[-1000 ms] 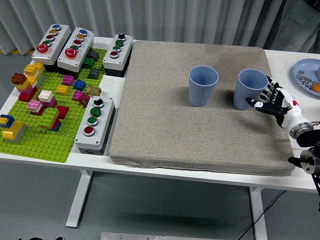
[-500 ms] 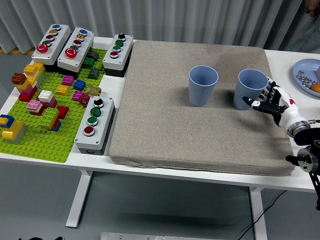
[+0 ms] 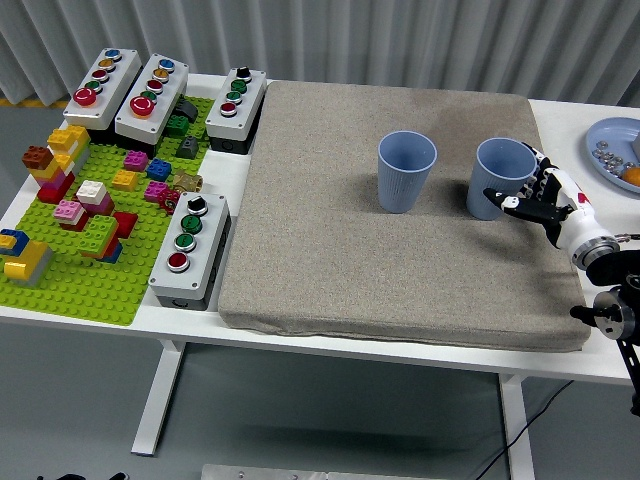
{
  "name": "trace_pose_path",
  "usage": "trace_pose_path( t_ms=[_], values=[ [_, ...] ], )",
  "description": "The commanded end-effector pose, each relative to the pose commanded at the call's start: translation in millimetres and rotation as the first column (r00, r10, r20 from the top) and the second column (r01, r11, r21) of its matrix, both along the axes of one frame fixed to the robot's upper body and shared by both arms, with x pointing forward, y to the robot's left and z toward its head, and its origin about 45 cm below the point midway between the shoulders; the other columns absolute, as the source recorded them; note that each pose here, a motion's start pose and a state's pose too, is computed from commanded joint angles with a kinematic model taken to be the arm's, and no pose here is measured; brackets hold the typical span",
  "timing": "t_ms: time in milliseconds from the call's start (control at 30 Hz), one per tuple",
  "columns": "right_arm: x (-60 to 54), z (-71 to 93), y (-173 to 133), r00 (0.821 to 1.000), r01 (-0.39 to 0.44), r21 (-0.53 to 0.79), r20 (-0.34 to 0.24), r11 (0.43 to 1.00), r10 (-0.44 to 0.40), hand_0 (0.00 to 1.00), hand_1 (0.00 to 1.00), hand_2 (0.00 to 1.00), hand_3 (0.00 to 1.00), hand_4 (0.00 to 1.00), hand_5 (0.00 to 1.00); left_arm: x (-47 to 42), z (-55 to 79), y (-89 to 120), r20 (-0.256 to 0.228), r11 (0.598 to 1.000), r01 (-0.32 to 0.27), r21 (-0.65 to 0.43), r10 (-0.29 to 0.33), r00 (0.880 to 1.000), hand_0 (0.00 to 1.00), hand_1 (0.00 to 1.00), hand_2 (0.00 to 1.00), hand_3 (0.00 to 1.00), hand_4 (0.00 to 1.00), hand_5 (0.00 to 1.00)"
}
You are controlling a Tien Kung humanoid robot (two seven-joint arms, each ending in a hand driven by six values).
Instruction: Pick cup pour cup place
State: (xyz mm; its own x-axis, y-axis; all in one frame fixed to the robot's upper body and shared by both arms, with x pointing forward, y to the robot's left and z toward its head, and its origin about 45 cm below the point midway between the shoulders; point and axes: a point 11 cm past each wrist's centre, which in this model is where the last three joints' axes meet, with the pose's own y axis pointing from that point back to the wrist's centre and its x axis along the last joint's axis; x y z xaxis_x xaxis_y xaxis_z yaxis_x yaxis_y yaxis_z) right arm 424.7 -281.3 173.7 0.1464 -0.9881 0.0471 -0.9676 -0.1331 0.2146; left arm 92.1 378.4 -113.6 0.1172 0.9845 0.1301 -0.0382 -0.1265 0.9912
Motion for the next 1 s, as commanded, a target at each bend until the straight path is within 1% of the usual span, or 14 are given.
trace_pose_path(
  t_ms=[233, 467, 1000],
  values=[
    [1.6, 1.2, 1.5, 1.000, -0.001, 0.001, 0.002, 1.000, 0.001, 0.998, 0.972, 0.998, 0.998, 0.846, 0.200, 0.1, 0.1, 0.3, -0.001, 1.000, 0.002, 0.001, -0.002, 1.000, 0.765, 0.752, 0.811, 0.652, 0.497, 0.973],
    [1.8, -0.2, 3.6, 1.000, -0.004, 0.003, -0.001, 1.000, 0.004, 0.998, 0.972, 0.998, 0.998, 0.845, 0.196, -1.7, -0.1, 0.8, -0.004, 1.000, 0.002, 0.002, -0.002, 1.000, 0.765, 0.752, 0.811, 0.651, 0.497, 0.973],
    [4.3, -0.3, 4.9, 1.000, -0.003, 0.005, 0.000, 1.000, 0.003, 0.998, 0.973, 0.998, 0.998, 0.840, 0.195, 0.9, 0.2, 0.1, 0.002, 1.000, 0.003, 0.001, -0.003, 1.000, 0.765, 0.752, 0.812, 0.651, 0.498, 0.973]
  ],
)
